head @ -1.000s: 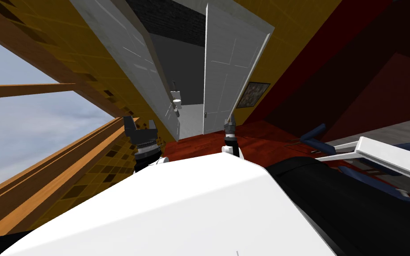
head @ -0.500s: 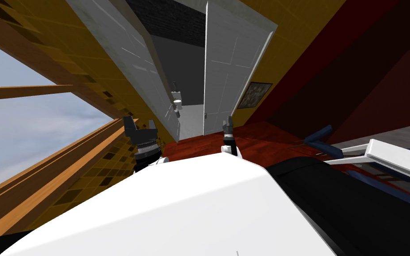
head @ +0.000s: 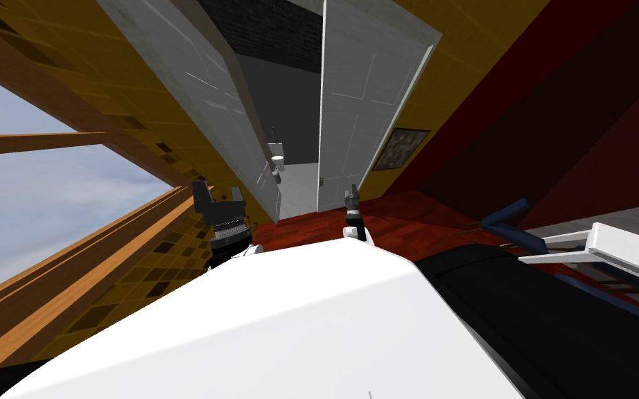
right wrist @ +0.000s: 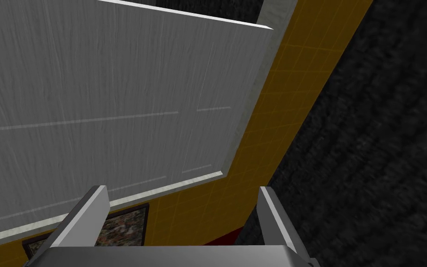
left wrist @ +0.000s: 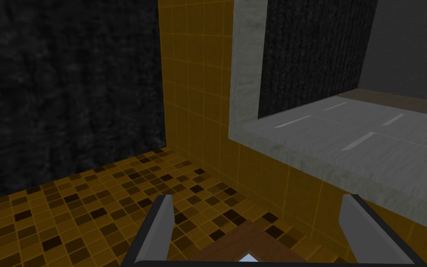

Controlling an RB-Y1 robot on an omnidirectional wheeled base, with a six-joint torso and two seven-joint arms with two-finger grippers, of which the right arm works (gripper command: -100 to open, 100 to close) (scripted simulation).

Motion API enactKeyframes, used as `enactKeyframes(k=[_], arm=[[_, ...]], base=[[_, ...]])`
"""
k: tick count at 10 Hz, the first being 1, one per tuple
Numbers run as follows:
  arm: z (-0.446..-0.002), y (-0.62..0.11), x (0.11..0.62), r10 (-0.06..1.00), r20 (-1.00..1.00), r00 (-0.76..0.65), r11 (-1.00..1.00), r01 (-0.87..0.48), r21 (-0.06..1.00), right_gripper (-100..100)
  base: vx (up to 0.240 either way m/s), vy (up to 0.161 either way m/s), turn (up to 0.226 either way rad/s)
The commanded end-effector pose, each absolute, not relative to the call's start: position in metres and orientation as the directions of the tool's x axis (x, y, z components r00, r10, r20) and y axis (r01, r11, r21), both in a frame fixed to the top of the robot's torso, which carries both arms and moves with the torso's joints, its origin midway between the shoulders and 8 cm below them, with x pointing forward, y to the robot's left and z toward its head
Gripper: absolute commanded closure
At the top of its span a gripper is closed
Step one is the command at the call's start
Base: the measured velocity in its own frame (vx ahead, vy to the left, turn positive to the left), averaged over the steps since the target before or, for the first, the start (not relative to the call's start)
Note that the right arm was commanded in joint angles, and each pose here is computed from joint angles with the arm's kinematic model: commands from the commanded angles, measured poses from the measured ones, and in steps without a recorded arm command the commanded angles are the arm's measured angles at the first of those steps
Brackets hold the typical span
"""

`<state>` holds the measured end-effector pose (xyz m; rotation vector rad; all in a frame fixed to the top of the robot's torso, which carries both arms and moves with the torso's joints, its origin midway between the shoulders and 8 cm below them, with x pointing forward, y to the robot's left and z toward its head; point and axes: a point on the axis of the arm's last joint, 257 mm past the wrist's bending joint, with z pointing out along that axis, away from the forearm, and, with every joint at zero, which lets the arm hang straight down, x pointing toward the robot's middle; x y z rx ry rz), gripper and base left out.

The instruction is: Push the door open

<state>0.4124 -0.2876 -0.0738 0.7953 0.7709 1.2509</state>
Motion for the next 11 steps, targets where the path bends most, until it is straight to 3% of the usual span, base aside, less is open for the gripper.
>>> enactKeyframes(k=[1, 11], arm=[[-0.085, -0.288, 0.419, 0.987, -0.07, 0.144, 0.132, -0.49, 0.862, -100], [-0.155, -0.287, 0.454, 0.991, -0.078, 0.113, 0.117, -0.403, 0.908, -100]], base=[[0.093, -0.027, 0.029], [0.085, -0.027, 0.031]])
